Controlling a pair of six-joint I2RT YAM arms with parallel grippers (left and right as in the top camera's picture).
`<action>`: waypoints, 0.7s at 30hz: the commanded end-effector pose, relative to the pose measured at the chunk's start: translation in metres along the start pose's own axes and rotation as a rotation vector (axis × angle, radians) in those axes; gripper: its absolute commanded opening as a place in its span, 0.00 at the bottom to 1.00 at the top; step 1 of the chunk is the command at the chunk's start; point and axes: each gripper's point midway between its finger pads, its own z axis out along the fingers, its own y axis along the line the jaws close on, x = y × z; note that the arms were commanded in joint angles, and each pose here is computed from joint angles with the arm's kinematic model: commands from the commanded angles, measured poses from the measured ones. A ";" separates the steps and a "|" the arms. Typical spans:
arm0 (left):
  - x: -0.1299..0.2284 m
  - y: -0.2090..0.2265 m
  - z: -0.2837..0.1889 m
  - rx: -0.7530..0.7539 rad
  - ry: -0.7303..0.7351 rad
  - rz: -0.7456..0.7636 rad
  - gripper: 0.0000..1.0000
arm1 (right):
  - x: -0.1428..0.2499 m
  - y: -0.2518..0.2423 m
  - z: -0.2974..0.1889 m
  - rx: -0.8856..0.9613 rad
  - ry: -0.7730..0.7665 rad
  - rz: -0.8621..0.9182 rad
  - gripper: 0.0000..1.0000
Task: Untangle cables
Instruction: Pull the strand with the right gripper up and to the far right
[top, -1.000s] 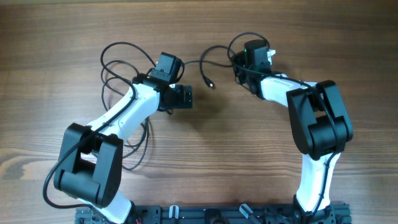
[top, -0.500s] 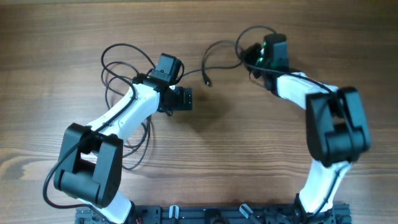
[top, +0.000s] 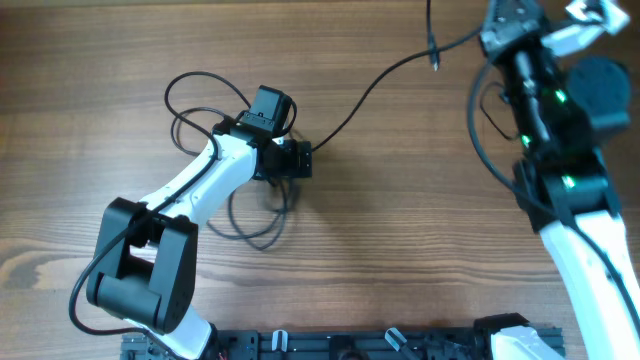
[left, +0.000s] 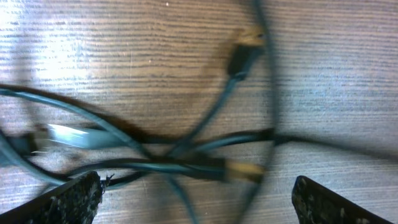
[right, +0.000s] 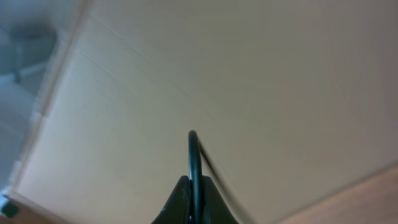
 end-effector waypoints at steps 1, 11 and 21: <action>0.001 -0.001 0.001 0.010 0.005 0.015 1.00 | -0.038 0.032 -0.036 -0.056 -0.119 -0.018 0.05; 0.042 0.027 0.023 -0.081 0.084 0.013 1.00 | -0.073 0.067 -0.086 -0.134 -0.222 -0.010 0.05; 0.069 0.024 0.040 -0.007 0.124 0.021 1.00 | -0.071 0.056 -0.084 -0.082 -0.216 -0.009 0.04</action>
